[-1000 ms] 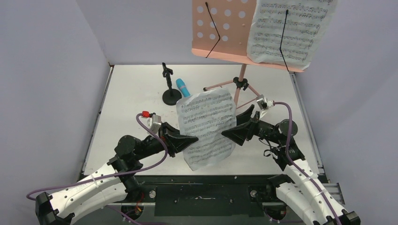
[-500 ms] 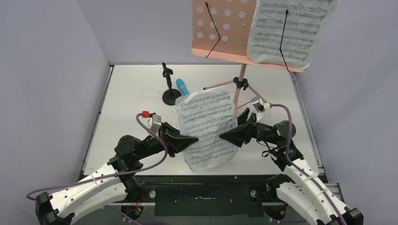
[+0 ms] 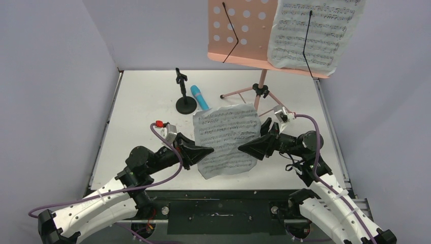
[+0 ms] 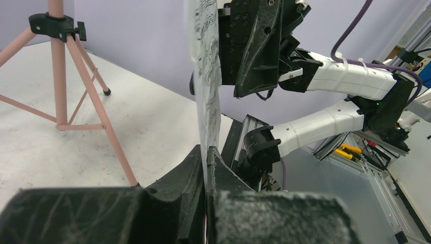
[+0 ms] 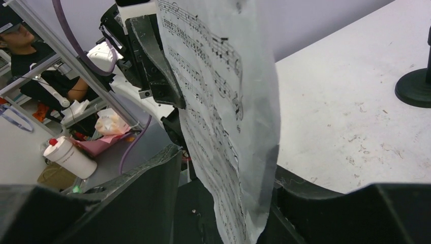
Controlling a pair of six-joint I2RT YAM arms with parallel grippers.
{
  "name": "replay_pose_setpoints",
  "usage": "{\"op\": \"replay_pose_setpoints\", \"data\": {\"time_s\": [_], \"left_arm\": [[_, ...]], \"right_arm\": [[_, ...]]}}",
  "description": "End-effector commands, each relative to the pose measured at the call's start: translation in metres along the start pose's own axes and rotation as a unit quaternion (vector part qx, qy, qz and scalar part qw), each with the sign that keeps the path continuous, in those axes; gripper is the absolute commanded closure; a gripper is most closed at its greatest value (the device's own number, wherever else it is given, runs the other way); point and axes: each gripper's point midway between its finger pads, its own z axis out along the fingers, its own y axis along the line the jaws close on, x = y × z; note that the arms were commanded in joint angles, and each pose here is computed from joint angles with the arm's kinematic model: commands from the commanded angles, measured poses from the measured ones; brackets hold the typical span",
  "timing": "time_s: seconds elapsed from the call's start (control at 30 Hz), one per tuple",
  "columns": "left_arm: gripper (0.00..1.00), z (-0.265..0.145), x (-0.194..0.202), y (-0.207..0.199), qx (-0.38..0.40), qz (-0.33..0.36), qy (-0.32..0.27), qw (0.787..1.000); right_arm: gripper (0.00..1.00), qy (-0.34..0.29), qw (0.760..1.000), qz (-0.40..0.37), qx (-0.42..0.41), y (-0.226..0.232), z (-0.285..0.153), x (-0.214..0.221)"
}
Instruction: Set up the instrument practice props
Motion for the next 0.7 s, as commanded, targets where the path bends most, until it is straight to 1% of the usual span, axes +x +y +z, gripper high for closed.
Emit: {"op": "replay_pose_setpoints", "data": {"time_s": [0.0,0.17,0.23,0.4,0.57,0.67], "left_arm": [[1.00,0.0039,-0.0198,-0.0031,-0.002,0.003,-0.033,0.999],[1.00,0.0066,-0.0192,-0.0026,0.000,-0.001,-0.034,0.999],[1.00,0.0065,-0.0186,-0.0021,-0.002,-0.001,-0.033,0.999],[1.00,0.0043,-0.0161,0.0008,-0.009,-0.002,-0.033,0.999],[0.95,0.0037,-0.0178,0.0014,-0.010,-0.005,-0.041,0.999],[0.91,0.0040,-0.0186,0.0023,-0.011,-0.002,-0.044,0.999]], "right_arm": [[0.55,-0.005,0.999,-0.036,-0.025,0.0137,0.0030,-0.0116],[0.60,-0.004,0.999,-0.035,-0.022,0.0120,0.0041,-0.0104],[0.64,-0.003,0.999,-0.036,-0.020,0.0113,0.0043,-0.0104],[0.77,-0.001,0.999,-0.038,-0.012,0.0084,0.0041,-0.0096],[0.94,-0.001,0.999,-0.039,-0.009,0.0083,0.0043,-0.0106],[0.95,-0.002,0.999,-0.042,-0.004,0.0069,0.0037,-0.0104]]}}
